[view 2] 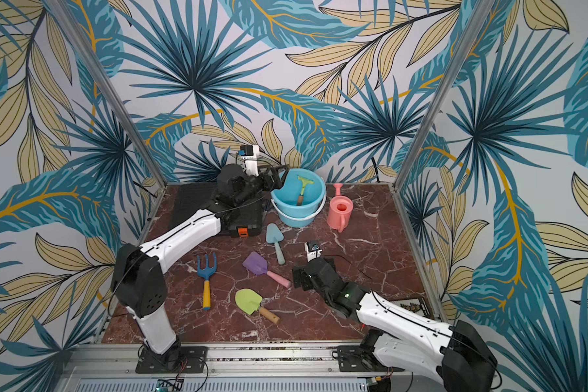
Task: Organize the gardening tools
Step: Place the gardening tool in the container, then pick up the gardening tool from the center of the board.
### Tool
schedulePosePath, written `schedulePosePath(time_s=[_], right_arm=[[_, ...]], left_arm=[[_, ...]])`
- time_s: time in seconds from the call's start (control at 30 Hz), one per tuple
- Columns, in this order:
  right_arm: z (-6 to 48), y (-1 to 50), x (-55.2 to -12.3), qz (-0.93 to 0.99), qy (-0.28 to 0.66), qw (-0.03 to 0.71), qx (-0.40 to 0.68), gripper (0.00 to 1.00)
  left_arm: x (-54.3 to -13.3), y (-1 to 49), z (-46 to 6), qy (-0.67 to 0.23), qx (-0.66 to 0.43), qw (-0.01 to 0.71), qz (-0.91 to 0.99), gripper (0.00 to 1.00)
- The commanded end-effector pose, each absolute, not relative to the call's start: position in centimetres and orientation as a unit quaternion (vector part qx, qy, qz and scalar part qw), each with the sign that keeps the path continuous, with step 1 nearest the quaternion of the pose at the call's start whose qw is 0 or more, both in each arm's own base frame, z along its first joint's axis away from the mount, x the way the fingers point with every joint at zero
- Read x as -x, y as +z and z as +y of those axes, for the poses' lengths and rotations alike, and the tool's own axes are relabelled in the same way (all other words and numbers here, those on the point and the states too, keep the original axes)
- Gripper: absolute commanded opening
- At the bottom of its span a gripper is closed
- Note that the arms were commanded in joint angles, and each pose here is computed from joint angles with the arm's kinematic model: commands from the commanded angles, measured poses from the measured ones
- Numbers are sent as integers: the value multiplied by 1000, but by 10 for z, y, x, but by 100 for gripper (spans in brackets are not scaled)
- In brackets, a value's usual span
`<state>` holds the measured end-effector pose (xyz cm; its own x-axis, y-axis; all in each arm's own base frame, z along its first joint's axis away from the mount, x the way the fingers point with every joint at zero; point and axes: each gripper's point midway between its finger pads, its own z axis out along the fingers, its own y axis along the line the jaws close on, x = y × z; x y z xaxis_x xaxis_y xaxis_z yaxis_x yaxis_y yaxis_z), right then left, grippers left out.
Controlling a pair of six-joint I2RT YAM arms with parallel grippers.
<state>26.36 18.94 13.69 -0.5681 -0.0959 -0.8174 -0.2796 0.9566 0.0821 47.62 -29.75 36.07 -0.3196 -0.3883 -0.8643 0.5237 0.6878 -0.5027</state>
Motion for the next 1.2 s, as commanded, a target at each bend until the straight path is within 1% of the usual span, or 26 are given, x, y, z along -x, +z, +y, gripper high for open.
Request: schedulePosePath(time_s=[0.0,0.1,0.2,0.33,0.4,0.5,0.67,0.73,0.9,1.0,1.1,1.13,1.17], right_arm=[[204,136,-267,879,114,445,125,98],[214,126,-273,886,108,431,136,95],[231,117,-281,895,107,405,153,86],[250,103,-292,905,101,379,166,75],[259,96,-299,909,92,368,171,73],[271,88,-314,914,74,358,175,68],[281,62,-336,928,20,329,174,61],[275,47,-337,935,-8,309,173,59],[274,34,-340,937,-25,302,171,52],[274,31,-340,936,-28,302,178,42],[281,29,-340,933,-10,307,189,34],[283,29,-341,932,-6,309,190,30],[282,28,-340,932,-6,308,191,23]], left_arm=[[-449,345,-270,-346,-18,577,739,100],[-416,325,-250,-308,-8,567,764,100],[-386,301,-229,-283,6,562,777,100],[-359,271,-195,-258,44,564,783,100],[-348,257,-178,-244,65,561,788,100],[-335,255,-161,-236,65,574,781,100],[-324,244,-145,-205,55,580,787,100],[-323,238,-145,-203,48,577,790,100],[-322,226,-151,-212,37,567,795,100],[-323,222,-154,-215,33,560,799,100],[-323,222,-156,-217,34,551,805,100],[-322,223,-157,-219,33,549,806,100],[-322,222,-157,-219,33,549,806,100]])
